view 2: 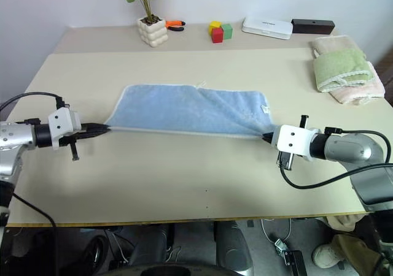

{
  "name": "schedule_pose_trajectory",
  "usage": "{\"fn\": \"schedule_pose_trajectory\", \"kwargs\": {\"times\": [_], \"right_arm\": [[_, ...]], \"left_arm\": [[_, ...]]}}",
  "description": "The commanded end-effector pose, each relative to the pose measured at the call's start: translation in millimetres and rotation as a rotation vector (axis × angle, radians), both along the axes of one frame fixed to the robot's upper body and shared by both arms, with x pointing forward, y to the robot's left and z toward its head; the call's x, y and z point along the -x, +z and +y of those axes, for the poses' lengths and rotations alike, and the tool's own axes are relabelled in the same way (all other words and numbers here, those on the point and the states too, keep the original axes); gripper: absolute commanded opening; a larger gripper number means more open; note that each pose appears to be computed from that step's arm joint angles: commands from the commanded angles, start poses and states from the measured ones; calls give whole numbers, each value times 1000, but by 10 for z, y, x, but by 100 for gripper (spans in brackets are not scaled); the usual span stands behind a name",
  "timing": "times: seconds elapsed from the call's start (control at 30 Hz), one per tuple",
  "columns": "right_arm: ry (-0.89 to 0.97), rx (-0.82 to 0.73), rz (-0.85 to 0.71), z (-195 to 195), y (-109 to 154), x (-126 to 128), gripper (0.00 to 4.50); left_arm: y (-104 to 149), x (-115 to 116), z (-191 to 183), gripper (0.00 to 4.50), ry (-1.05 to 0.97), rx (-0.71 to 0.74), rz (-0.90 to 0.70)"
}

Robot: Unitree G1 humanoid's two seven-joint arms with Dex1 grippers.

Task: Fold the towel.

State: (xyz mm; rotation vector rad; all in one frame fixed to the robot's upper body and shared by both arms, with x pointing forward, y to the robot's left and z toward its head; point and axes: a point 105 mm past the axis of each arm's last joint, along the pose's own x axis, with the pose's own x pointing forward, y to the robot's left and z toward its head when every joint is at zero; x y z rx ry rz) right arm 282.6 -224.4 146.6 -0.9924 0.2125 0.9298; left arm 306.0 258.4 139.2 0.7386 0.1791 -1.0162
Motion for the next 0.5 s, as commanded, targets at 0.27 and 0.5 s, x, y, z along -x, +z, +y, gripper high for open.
{"fn": "schedule_pose_trajectory", "kwargs": {"times": [0.27, 0.5], "right_arm": [[-9, 36, 117, -127, 22, 244, 3], [-11, 26, 275, -227, 4, 499, 3]], "left_arm": [[-60, 663, -32, 0, 29, 71, 423], [-60, 766, 12, 0, 60, 49, 418]]}}
